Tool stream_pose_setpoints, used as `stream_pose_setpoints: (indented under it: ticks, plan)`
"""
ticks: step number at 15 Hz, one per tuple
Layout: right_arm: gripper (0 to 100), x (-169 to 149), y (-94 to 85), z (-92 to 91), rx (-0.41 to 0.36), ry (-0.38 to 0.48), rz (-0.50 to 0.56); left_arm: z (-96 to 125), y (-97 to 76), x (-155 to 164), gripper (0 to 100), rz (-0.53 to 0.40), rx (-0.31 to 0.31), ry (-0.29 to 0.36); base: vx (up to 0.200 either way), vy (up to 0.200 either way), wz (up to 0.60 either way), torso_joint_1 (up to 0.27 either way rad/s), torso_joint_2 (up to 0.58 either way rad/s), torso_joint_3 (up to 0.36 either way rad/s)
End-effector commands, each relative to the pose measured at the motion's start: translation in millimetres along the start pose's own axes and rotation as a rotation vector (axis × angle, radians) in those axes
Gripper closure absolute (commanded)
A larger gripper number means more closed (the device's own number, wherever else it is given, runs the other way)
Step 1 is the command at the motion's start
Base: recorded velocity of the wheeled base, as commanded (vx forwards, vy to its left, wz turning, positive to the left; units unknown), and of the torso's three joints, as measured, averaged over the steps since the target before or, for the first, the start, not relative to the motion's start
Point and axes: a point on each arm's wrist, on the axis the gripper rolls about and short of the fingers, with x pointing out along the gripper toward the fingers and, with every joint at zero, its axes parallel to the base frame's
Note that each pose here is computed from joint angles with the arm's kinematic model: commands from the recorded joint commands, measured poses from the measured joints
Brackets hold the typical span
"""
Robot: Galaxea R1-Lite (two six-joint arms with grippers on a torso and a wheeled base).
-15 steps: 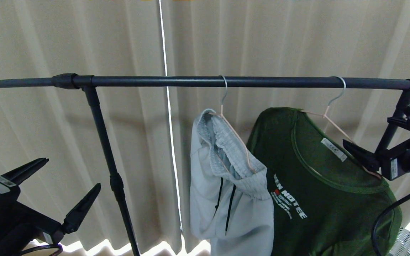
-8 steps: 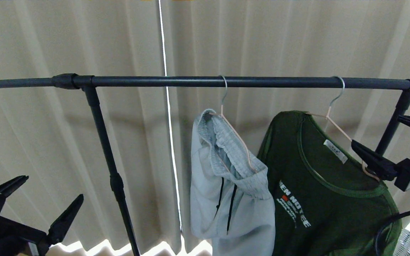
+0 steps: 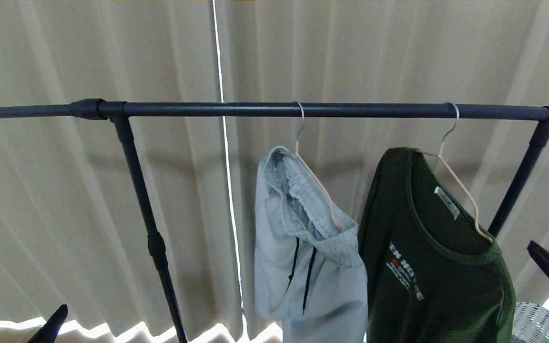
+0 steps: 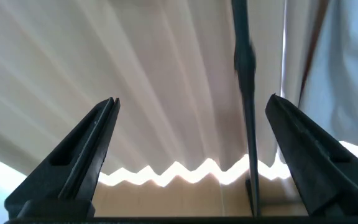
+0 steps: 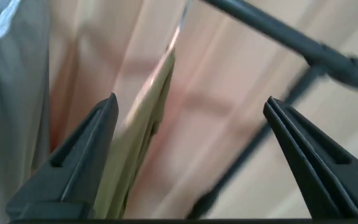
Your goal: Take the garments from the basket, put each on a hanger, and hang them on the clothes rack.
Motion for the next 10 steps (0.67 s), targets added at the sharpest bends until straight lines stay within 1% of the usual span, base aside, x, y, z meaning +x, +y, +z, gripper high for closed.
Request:
stream_pose_setpoints:
  ticks: [1,2,3,4,5,6,7,8,9,10]
  plan:
    - [0,-47.7,7.9,-17.6,-0.002,-0.005,-0.041,-3.3,6.4,-23.4,0,0.027,-0.026,-0.077,0.000,0.000,0.00,0.000,0.00,0.000]
    - [0,-67.5,14.7,-31.2,0.018,0.044,-0.024,-10.6,8.2,-36.2,0,0.026,-0.020,-0.046,0.000,0.000,0.00,0.000,0.00,0.000]
    - [0,-79.1,19.6,-41.4,0.037,0.081,-0.016,-17.5,9.4,-46.9,0,0.030,-0.019,-0.018,0.000,0.000,0.00,0.000,0.00,0.000]
    - [0,-87.4,23.3,-50.4,0.064,0.119,-0.022,-21.6,10.9,-56.8,0,0.036,-0.025,0.016,0.000,0.000,0.00,0.000,0.00,0.000]
    - [0,-91.3,24.9,-55.0,0.082,0.143,-0.037,-23.6,11.6,-62.4,0,0.045,-0.034,0.038,0.000,0.000,0.00,0.000,0.00,0.000]
    - [0,-97.2,27.9,-65.2,0.121,0.212,-0.080,-26.0,12.4,-73.3,0,0.093,-0.071,0.072,0.000,0.000,0.00,0.000,0.00,0.000]
    - [0,-100.5,29.8,-71.8,0.152,0.260,-0.112,-31.0,10.6,-78.4,0,0.133,-0.100,0.096,0.000,0.000,0.00,0.000,0.00,0.000]
    - [0,-103.6,32.3,-79.1,0.178,0.311,-0.126,-39.3,6.6,-82.7,0,0.178,-0.117,0.126,0.000,0.000,0.00,0.000,0.00,0.000]
    - [0,-105.1,32.7,-80.4,0.211,0.320,-0.138,-48.2,1.9,-86.7,0,0.217,-0.127,0.152,0.000,0.000,0.00,0.000,0.00,0.000]
    - [0,-105.5,32.7,-80.7,0.232,0.320,-0.146,-52.6,0.2,-85.9,0,0.222,-0.135,0.168,0.000,0.000,0.00,0.000,0.00,0.000]
